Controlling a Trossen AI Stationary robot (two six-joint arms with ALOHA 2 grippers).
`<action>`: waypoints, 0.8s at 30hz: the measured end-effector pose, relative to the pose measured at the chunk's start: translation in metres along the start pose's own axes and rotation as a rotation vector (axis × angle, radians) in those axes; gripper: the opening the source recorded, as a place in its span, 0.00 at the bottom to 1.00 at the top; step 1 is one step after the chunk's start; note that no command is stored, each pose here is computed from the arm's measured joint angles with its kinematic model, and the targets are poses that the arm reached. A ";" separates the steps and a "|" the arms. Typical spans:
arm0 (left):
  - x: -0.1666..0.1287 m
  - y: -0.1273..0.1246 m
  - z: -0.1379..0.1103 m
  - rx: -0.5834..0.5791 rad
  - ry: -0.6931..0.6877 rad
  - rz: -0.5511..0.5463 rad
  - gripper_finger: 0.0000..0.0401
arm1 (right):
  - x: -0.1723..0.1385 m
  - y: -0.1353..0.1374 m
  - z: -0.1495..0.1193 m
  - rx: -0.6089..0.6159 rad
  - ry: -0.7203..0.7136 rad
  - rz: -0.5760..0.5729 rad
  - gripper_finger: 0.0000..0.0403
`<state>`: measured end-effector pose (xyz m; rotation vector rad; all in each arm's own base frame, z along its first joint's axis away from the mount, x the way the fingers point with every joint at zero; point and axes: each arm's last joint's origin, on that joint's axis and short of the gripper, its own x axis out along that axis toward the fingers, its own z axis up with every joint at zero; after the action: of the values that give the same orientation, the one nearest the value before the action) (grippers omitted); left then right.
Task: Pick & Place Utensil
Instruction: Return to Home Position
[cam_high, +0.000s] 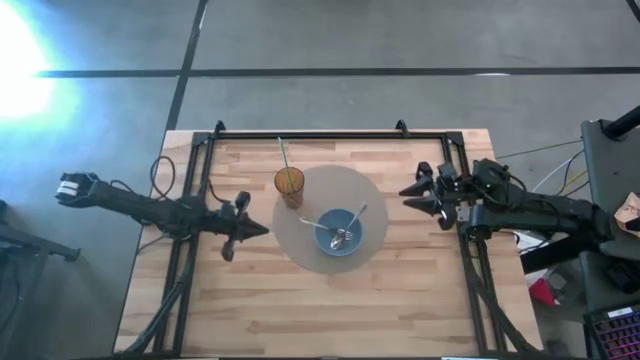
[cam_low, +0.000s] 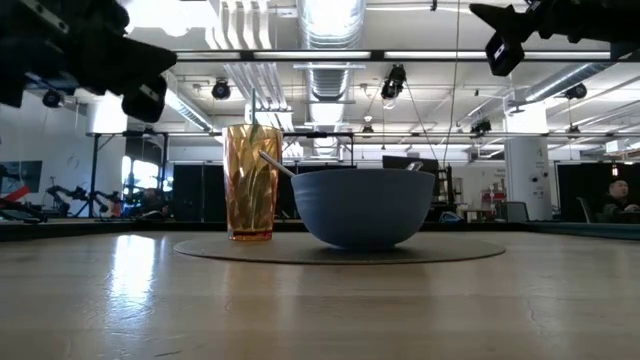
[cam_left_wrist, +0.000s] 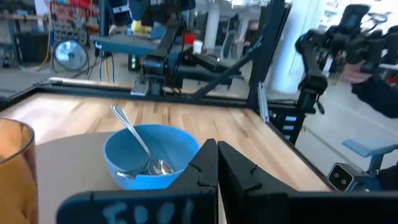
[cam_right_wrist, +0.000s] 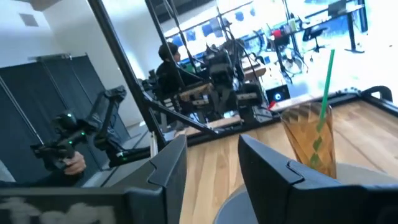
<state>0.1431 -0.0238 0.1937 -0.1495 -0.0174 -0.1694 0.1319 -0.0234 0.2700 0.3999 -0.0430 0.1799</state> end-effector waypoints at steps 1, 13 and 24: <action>-0.003 0.001 -0.003 0.000 -0.015 -0.003 0.00 | -0.001 0.001 0.000 -0.006 -0.005 0.002 0.33; -0.018 0.001 -0.012 0.078 -0.103 -0.036 0.00 | -0.002 0.002 0.001 -0.047 -0.014 0.006 0.12; -0.026 0.000 -0.003 0.168 -0.190 -0.033 0.00 | -0.015 0.020 0.031 -0.170 0.172 -0.116 0.02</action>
<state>0.1170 -0.0200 0.1896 0.0029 -0.2228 -0.1852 0.1129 -0.0199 0.3052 0.2151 0.1330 0.0949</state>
